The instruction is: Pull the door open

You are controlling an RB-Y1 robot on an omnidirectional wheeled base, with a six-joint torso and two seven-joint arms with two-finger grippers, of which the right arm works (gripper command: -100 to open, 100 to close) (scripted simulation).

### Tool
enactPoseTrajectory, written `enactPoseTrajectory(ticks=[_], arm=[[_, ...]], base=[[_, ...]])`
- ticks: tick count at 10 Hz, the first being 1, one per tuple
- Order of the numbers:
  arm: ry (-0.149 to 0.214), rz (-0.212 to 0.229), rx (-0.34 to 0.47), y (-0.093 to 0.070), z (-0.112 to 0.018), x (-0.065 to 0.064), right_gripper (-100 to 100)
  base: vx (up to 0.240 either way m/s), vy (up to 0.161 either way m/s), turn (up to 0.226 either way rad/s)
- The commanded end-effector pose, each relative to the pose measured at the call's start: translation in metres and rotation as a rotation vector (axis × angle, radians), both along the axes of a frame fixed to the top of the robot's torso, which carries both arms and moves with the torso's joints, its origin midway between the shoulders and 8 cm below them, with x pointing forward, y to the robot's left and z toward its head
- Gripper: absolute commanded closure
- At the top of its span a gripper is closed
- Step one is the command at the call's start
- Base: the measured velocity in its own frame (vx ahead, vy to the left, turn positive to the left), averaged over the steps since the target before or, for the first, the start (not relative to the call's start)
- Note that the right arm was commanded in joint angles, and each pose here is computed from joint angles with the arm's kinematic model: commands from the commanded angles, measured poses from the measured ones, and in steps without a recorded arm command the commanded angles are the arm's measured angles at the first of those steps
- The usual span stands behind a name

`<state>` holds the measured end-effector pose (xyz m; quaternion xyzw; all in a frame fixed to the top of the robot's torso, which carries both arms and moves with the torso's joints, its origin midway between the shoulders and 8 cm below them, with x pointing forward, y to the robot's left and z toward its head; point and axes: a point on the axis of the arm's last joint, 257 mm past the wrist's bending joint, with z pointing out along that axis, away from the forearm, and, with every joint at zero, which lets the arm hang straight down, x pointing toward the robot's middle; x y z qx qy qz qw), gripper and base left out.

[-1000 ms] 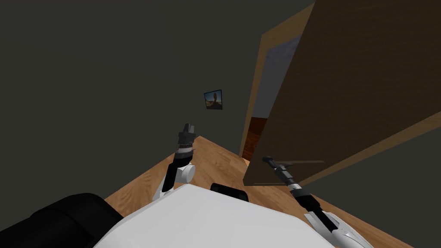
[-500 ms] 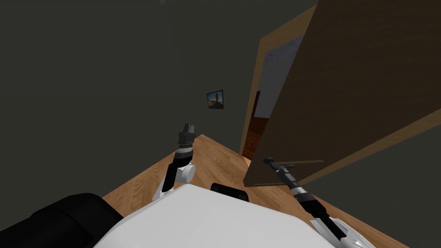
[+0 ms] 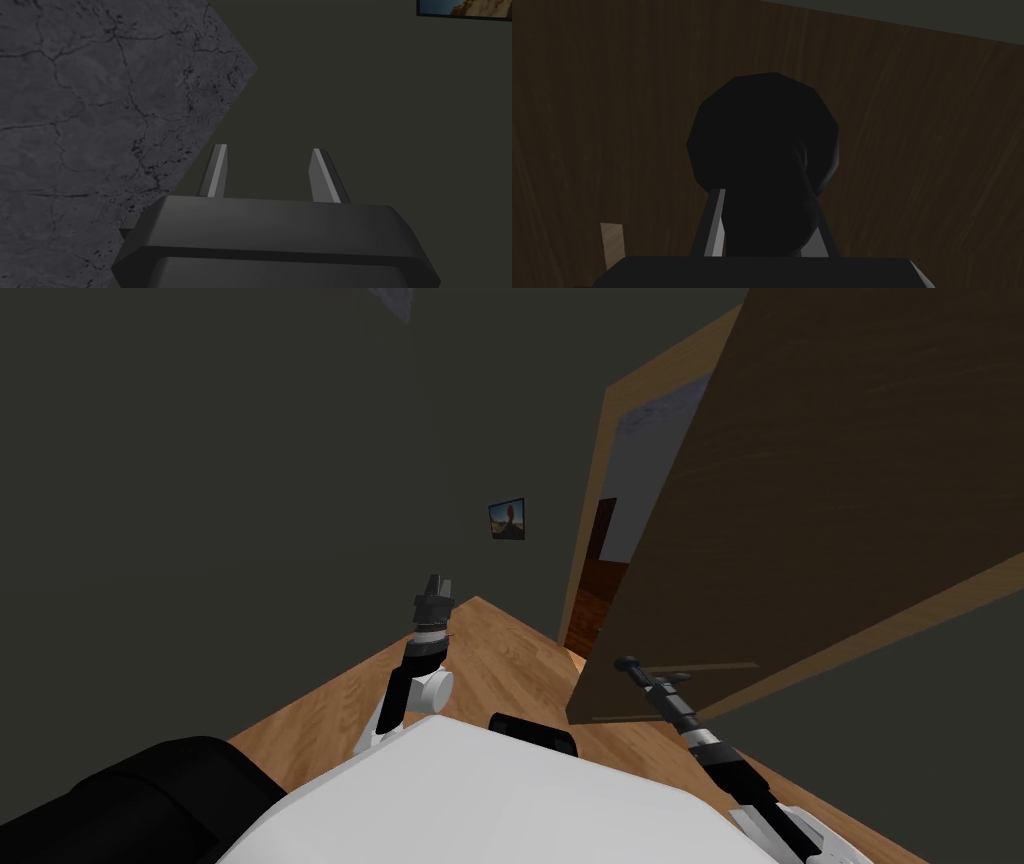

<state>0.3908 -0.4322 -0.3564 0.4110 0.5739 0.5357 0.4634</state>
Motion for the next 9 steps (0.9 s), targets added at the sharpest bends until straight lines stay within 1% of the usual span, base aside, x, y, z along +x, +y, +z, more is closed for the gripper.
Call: enactPoseTrajectory(ticks=[1,2,3,5,7,8,9], arm=[[0.002,-0.003,-0.004,-0.004,-0.001,-0.005,100],[0.002,-0.003,-0.004,-0.004,-0.001,-0.005,100],[0.002,-0.004,-0.005,-0.009,0.0,-0.012,100],[0.001,-0.005,-0.007,-0.013,0.0,-0.018,100],[0.001,-0.005,-0.007,-0.014,0.0,-0.02,100],[0.001,-0.006,-0.009,-0.018,0.001,-0.026,100],[0.001,-0.006,-0.009,-0.019,0.001,-0.028,100]], base=[[-0.075,-0.049,0.045],[-0.052,-0.028,0.022],[-0.13,-0.067,0.191],[-0.168,-0.119,0.216],[-0.115,-0.051,0.071],[-0.18,-0.076,0.197],[-0.185,-0.096,0.165]])
